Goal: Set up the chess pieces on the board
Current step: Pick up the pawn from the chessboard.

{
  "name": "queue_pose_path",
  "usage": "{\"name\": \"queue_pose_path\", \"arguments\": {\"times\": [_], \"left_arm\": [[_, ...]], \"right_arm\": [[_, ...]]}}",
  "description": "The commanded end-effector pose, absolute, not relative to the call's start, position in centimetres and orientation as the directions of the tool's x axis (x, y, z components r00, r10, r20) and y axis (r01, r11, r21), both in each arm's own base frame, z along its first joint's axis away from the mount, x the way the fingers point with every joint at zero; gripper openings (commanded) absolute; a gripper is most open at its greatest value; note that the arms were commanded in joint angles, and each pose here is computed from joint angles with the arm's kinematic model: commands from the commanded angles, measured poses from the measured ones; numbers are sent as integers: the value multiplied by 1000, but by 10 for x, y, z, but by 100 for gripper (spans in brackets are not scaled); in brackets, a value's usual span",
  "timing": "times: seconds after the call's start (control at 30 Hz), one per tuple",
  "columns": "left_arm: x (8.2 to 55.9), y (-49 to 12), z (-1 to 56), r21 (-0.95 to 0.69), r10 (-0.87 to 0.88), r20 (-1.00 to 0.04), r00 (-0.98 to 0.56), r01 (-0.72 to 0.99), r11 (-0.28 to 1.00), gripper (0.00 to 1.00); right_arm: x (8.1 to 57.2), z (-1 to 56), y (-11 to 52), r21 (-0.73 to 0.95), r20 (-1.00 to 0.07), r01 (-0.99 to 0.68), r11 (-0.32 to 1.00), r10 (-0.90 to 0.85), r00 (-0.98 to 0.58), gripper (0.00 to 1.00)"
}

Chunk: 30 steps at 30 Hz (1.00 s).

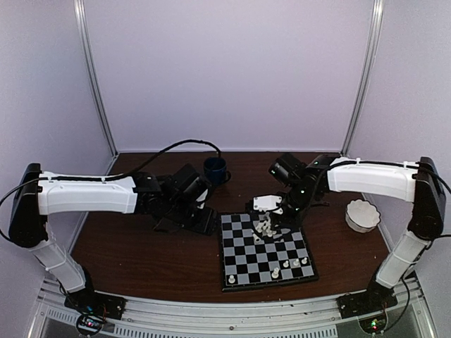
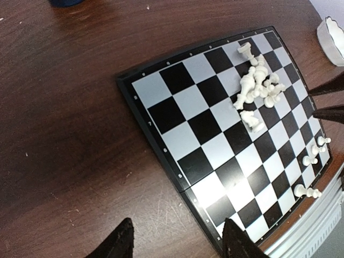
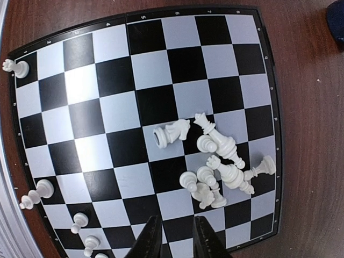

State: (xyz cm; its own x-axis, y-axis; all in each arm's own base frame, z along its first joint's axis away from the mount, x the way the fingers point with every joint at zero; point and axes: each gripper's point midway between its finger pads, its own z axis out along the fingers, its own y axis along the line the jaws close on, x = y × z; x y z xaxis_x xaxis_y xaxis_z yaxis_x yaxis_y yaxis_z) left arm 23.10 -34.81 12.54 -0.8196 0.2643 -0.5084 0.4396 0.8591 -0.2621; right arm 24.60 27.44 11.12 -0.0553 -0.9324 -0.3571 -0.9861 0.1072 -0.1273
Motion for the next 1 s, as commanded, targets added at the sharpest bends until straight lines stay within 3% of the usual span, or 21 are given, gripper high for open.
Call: {"name": "queue_pose_path", "arguments": {"times": [0.0, 0.43, 0.97], "left_arm": [[224, -354, 139, -280, 274, -530, -802, 471, 837, 56], [221, -349, 134, -270, 274, -527, -805, 463, 844, 56], [221, -350, 130, -272, 274, -521, -809, 461, 845, 57]], "right_arm": [[260, 104, 284, -91, -343, -987, 129, -935, -91, 22], [275, 68, 279, -93, -252, -985, 147, -960, -120, 24], [285, 50, 276, -123, -211, -979, 164, -968, -135, 25]]}}
